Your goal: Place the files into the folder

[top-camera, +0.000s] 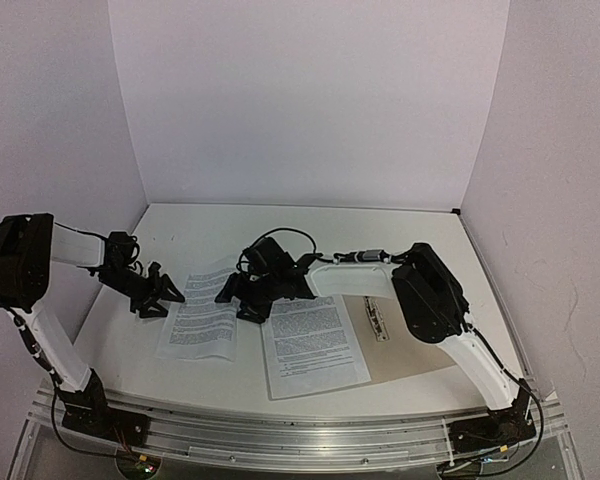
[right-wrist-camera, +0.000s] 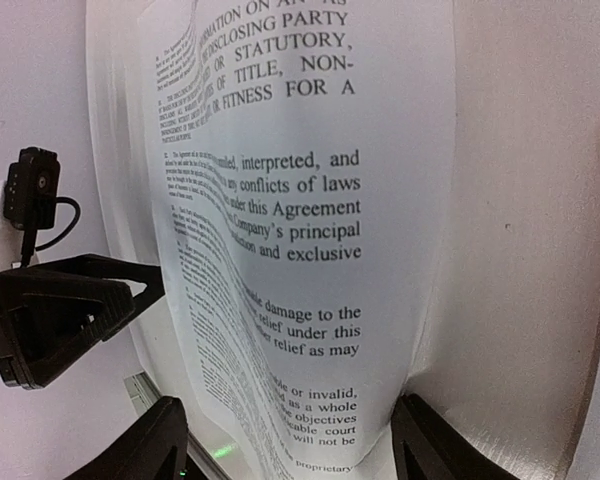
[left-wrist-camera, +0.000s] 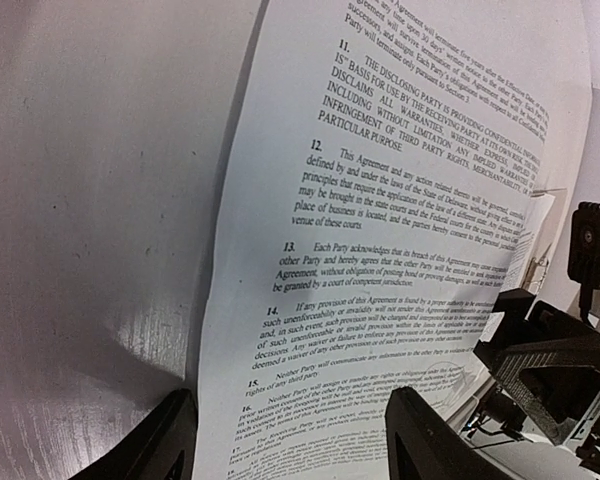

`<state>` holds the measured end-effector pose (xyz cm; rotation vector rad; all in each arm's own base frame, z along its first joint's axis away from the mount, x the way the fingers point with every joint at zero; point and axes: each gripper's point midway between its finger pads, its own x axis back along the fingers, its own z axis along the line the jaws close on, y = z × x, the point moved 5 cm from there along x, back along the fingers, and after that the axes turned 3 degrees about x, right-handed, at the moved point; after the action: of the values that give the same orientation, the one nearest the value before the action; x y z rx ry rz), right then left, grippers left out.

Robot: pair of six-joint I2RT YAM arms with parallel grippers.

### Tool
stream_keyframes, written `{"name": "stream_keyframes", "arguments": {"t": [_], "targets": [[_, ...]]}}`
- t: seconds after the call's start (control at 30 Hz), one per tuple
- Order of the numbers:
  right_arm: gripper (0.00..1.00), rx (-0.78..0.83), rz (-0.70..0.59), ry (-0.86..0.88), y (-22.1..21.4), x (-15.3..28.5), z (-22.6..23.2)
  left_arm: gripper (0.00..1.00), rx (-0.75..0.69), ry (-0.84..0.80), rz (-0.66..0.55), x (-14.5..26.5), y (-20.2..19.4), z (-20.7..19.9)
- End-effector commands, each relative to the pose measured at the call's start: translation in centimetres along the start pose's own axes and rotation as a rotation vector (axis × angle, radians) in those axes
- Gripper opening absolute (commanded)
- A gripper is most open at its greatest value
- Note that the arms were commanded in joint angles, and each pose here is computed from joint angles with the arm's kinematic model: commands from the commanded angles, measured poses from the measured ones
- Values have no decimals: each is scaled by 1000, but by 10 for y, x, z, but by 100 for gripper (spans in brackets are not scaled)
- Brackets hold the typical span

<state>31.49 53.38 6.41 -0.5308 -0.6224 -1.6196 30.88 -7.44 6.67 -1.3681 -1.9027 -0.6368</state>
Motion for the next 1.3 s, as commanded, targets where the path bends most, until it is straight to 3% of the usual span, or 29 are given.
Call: {"name": "stream_keyframes", "arguments": {"t": [0.0,0.07,0.23,0.37,0.57,0.9,1.07,1.27], "targets": [[68,-64,52,-102,-13,-20,-43,65,15,5,19,-7,-4,6],[63,-58,52,-95,-12,-23,-43,65,16,11,20,-7,-5,8],[30,-40,48,-77,-11,-23,-38,65,11,18,19,-7,-4,8],[16,0,41,-52,-7,-15,-27,66,-7,18,12,-4,0,4],[4,115,4,43,7,15,9,76,-107,-16,4,19,20,-14],[0,327,-25,294,18,65,63,93,-146,-203,66,23,6,-32],[0,423,-66,367,19,91,84,94,-185,-273,69,28,6,-43],[0,458,-87,434,19,106,96,95,-104,-401,106,25,-1,-51]]}}
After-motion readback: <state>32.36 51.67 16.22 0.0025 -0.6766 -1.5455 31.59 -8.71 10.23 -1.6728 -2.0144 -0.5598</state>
